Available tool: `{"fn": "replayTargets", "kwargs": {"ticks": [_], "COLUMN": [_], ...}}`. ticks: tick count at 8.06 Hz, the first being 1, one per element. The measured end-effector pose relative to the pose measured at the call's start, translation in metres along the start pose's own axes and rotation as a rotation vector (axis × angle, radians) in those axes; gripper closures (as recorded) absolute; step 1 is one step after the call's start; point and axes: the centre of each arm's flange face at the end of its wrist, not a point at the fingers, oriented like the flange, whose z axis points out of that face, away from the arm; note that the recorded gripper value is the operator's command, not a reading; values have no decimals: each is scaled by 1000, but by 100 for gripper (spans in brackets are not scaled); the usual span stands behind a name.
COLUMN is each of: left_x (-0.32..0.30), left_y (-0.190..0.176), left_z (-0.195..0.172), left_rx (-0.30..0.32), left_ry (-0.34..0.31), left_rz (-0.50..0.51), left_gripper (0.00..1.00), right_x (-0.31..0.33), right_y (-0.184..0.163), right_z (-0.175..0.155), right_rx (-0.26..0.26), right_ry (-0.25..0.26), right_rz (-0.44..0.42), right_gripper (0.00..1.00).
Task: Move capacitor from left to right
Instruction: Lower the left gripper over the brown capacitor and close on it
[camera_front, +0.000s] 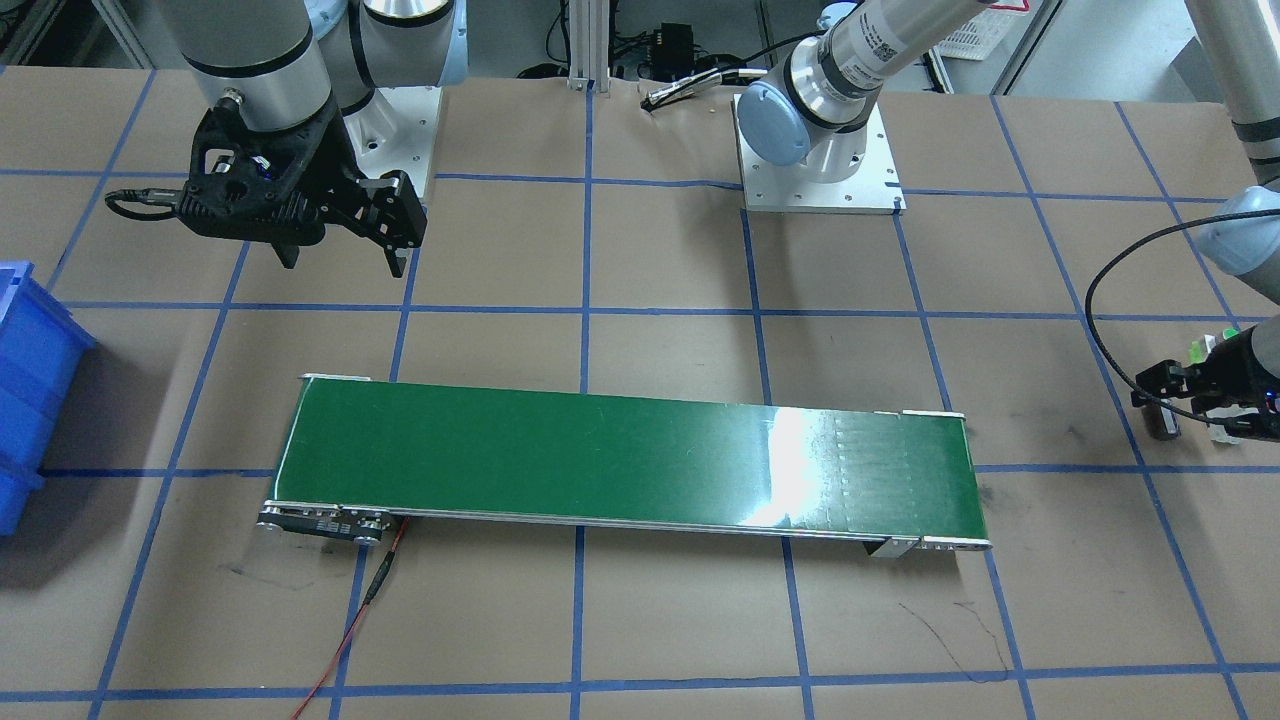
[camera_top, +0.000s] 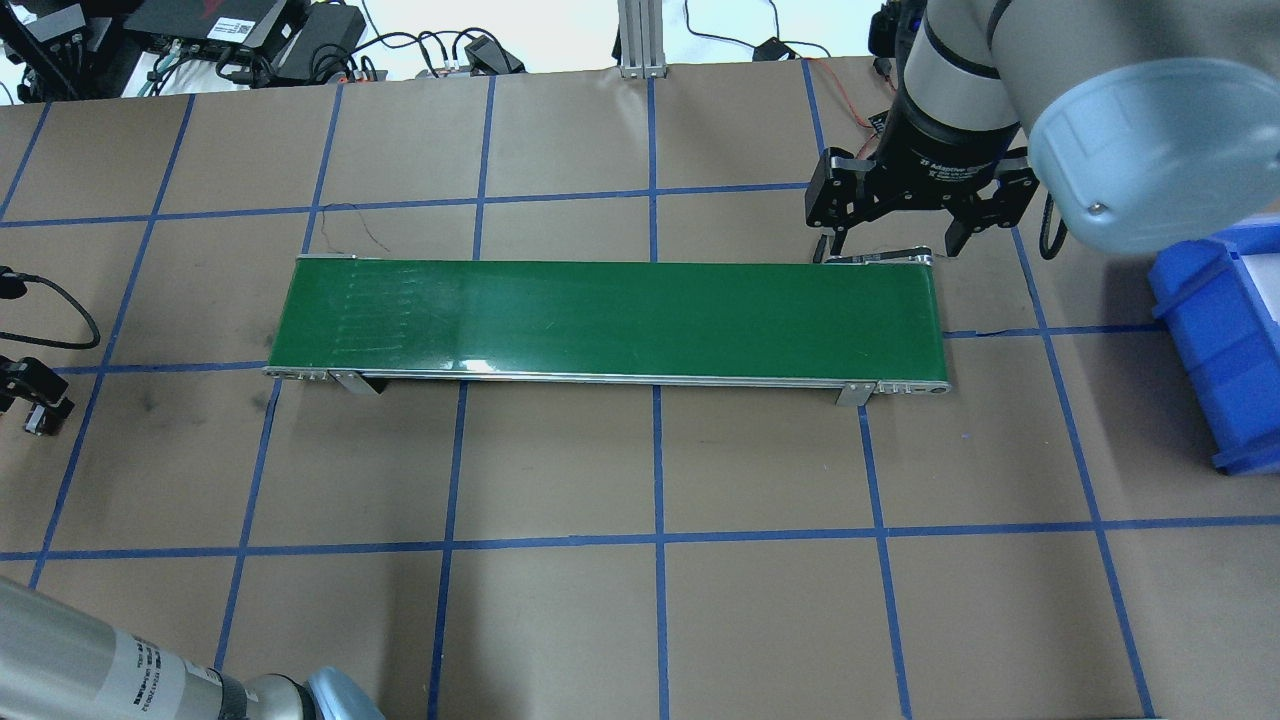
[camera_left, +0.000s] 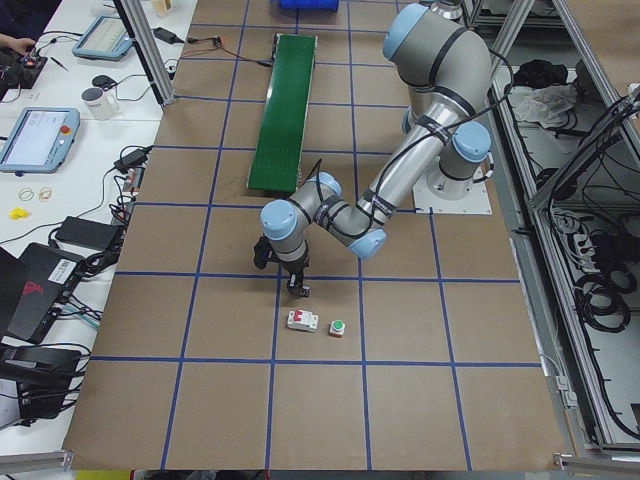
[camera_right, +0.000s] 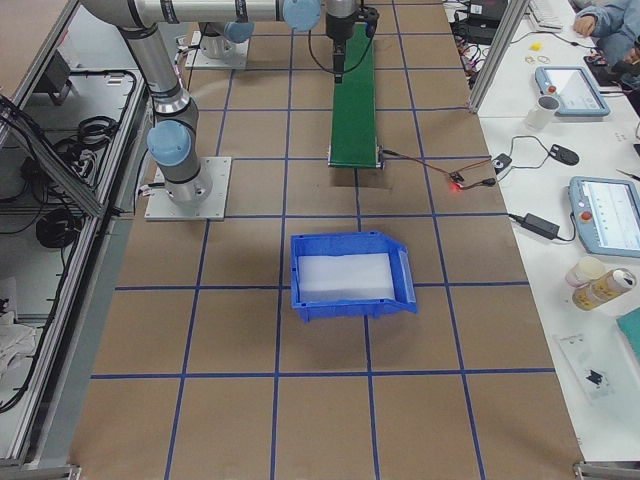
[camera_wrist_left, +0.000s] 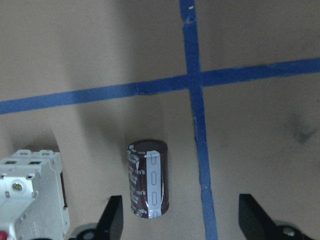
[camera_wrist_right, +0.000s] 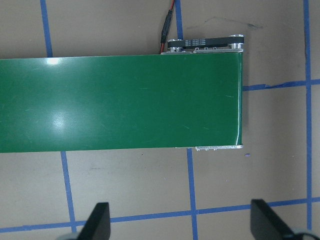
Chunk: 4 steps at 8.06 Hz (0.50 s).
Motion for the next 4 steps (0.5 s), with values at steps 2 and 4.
{"fn": "replayTargets", "kwargs": {"ticks": [2,4], "left_x": [-2,-11], "left_y": [-2,-3], "left_z": [7,19], "left_rx": [-4,-18], "left_ry": [2,-36], "left_rz": [13,53], "left_gripper": [28,30], "right_x": [0,0], "right_y": [0,0], "right_z": [0,0], "right_rx": [0,0], "right_ry": [1,1], "right_rz": [0,0], "right_gripper": [0,0]}}
